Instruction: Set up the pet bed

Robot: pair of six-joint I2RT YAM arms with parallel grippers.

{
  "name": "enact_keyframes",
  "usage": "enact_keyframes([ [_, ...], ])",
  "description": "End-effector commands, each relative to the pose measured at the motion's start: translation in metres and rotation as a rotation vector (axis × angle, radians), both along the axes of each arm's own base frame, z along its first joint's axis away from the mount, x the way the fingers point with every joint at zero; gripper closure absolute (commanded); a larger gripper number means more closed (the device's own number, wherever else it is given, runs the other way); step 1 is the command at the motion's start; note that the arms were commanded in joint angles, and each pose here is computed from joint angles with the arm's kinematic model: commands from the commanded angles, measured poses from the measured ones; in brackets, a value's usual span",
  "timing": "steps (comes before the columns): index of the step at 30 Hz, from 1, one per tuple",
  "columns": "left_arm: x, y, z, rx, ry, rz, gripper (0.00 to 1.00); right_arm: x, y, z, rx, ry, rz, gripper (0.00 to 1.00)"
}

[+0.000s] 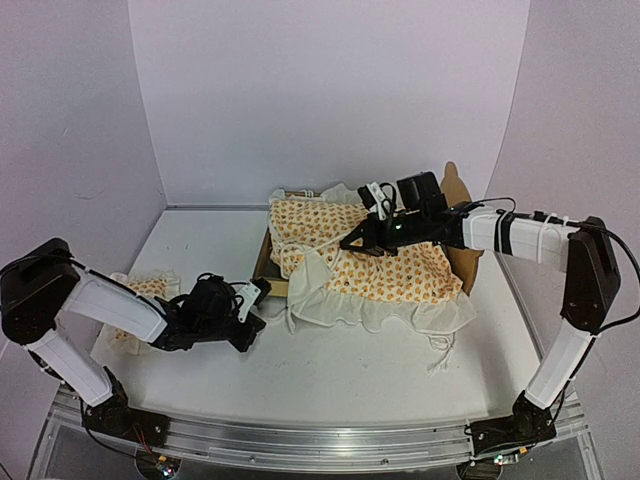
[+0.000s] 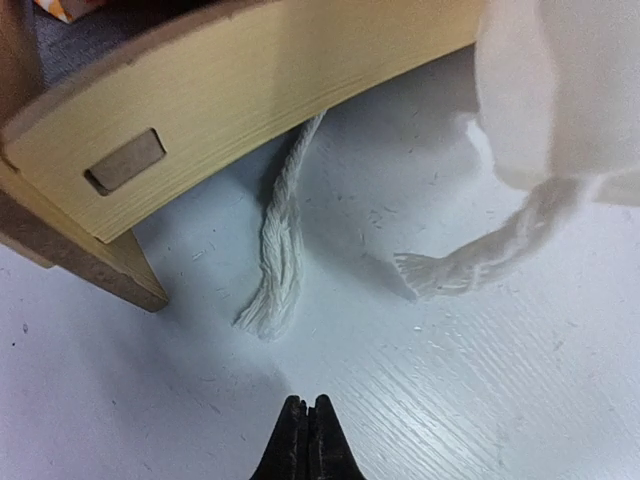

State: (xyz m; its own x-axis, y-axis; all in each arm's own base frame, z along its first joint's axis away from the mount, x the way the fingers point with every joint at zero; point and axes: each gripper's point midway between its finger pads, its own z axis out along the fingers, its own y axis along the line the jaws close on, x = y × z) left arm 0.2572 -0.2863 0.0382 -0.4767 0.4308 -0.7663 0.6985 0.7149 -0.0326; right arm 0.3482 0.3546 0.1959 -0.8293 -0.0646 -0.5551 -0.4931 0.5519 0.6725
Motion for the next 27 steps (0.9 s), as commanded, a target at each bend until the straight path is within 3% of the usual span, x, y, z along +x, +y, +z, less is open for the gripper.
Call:
enact_keyframes([
  [1, -0.005, -0.005, 0.047, -0.159, -0.04, 0.008, 1.0, -0.005, 0.006, 0.042, 0.043, -0.102, 0.025, 1.0],
  [2, -0.004, -0.008, 0.05, -0.157, -0.051, -0.006, 0.93, -0.005, 0.007, 0.042, 0.044, -0.105, 0.025, 1.0],
  [4, 0.004, -0.015, 0.051, -0.145, -0.065, -0.01, 0.65, -0.005, 0.007, 0.044, 0.044, -0.11, 0.027, 1.0],
  [6, 0.017, -0.023, 0.04, -0.105, -0.063, 0.004, 0.47, -0.006, 0.006, 0.044, 0.043, -0.111, 0.026, 1.0],
  [10, 0.038, -0.043, 0.025, -0.065, -0.073, 0.003, 0.31, -0.007, 0.003, 0.045, 0.038, -0.12, 0.024, 1.0],
  [13, 0.052, -0.048, 0.009, -0.018, -0.084, 0.027, 0.29, -0.009, 0.002, 0.046, 0.037, -0.121, 0.023, 1.0],
  [15, 0.055, -0.048, 0.0, 0.009, -0.082, 0.031, 0.34, -0.01, 0.001, 0.047, 0.037, -0.123, 0.023, 1.0],
  [19, 0.035, -0.035, -0.018, 0.023, -0.022, 0.037, 0.56, -0.012, 0.001, 0.049, 0.041, -0.124, 0.029, 1.0],
  [24, -0.003, -0.02, -0.021, -0.014, 0.051, 0.057, 0.96, -0.02, 0.008, 0.049, 0.043, -0.125, 0.053, 1.0],
  [27, -0.018, -0.013, -0.002, -0.119, 0.096, 0.095, 1.0, -0.033, 0.021, 0.054, 0.055, -0.125, 0.093, 1.0],
])
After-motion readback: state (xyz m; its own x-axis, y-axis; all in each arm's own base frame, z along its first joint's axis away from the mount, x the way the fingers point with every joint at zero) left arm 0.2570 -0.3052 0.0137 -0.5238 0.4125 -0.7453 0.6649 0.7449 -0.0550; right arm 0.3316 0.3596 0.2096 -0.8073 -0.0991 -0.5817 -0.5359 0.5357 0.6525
